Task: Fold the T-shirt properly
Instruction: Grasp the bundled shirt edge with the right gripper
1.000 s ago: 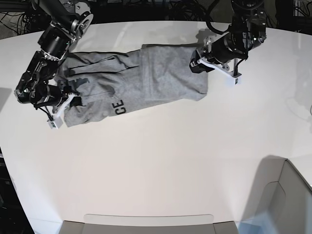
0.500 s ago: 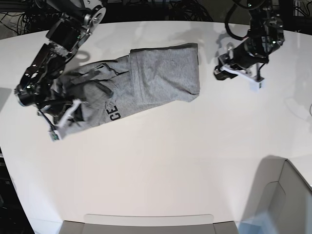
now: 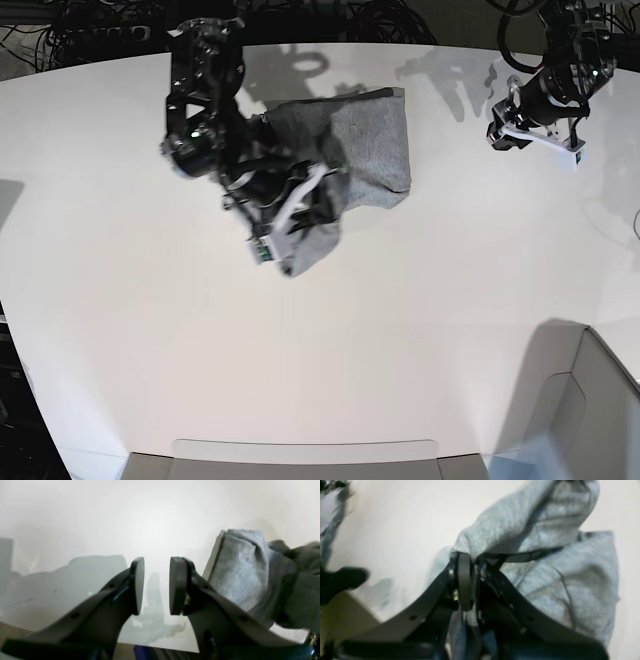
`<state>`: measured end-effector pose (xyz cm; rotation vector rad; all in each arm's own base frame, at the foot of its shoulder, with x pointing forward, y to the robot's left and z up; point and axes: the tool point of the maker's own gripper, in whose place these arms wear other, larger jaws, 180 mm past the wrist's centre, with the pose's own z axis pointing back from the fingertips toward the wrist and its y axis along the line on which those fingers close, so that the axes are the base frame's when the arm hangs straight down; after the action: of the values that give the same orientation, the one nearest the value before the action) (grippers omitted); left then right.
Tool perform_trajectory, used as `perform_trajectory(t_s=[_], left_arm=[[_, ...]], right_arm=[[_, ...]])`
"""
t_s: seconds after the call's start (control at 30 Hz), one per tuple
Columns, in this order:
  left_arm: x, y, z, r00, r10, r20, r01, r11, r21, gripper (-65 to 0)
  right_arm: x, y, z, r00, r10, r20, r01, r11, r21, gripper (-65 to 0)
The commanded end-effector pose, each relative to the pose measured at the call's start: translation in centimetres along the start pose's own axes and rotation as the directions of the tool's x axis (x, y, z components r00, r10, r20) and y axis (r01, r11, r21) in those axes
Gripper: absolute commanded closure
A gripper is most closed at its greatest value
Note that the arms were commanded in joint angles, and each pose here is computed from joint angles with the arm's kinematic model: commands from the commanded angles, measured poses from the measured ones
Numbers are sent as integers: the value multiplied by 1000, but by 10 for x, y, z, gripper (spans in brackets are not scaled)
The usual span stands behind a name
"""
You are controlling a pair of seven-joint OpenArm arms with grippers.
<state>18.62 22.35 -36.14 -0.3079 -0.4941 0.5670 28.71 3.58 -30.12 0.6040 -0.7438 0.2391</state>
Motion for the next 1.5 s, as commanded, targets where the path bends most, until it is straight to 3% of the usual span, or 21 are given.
perform_trajectory(t_s=[0.0, 0.2, 0.4, 0.57, 0.63, 0.77, 0.9, 1.03, 1.17, 1.3, 1.47], left_arm=[[5, -4, 4, 1000, -11, 12, 11, 1000, -16, -165], [3, -6, 3, 1000, -11, 7, 11, 1000, -22, -165], [3, -4, 3, 1000, -12, 8, 12, 1000, -17, -166], [2, -6, 3, 1000, -14, 5, 14, 1000, -21, -166], [2, -6, 3, 1000, -13, 6, 13, 1000, -23, -166], [3, -6, 3, 1000, -15, 8, 15, 1000, -23, -166], [4, -6, 3, 1000, -13, 11, 13, 1000, -21, -166], [5, -5, 3, 1000, -13, 11, 13, 1000, -20, -166], [3, -6, 3, 1000, -15, 7, 15, 1000, -21, -166], [3, -6, 3, 1000, -15, 7, 15, 1000, -21, -166], [3, -7, 2, 1000, -15, 7, 15, 1000, -24, -166]], right_arm=[[15, 14, -3, 998, 4, 56, -6, 999, 35, 0], [-9, 20, -37, 995, -99, 7, 99, 995, 15, 0], [-30, 18, -51, 992, -101, -73, 99, 995, -28, 0], [-37, 49, -49, 995, -41, -93, 44, 999, 30, -188], [-35, 72, -44, 997, 7, -80, 0, 996, 84, -232], [-28, 96, -35, 997, 55, -46, -48, 989, 141, -246], [-13, 100, -22, 998, 63, 10, -64, 987, 149, -246], [15, 71, 0, 991, 81, 104, -90, 993, 82, -233], [51, 5, 17, 981, 33, 192, -20, 997, -72, -149], [65, -50, 29, 974, 1, 225, 43, 980, -192, -5], [56, -88, 18, 984, -38, 177, 83, 963, -255, 0]])
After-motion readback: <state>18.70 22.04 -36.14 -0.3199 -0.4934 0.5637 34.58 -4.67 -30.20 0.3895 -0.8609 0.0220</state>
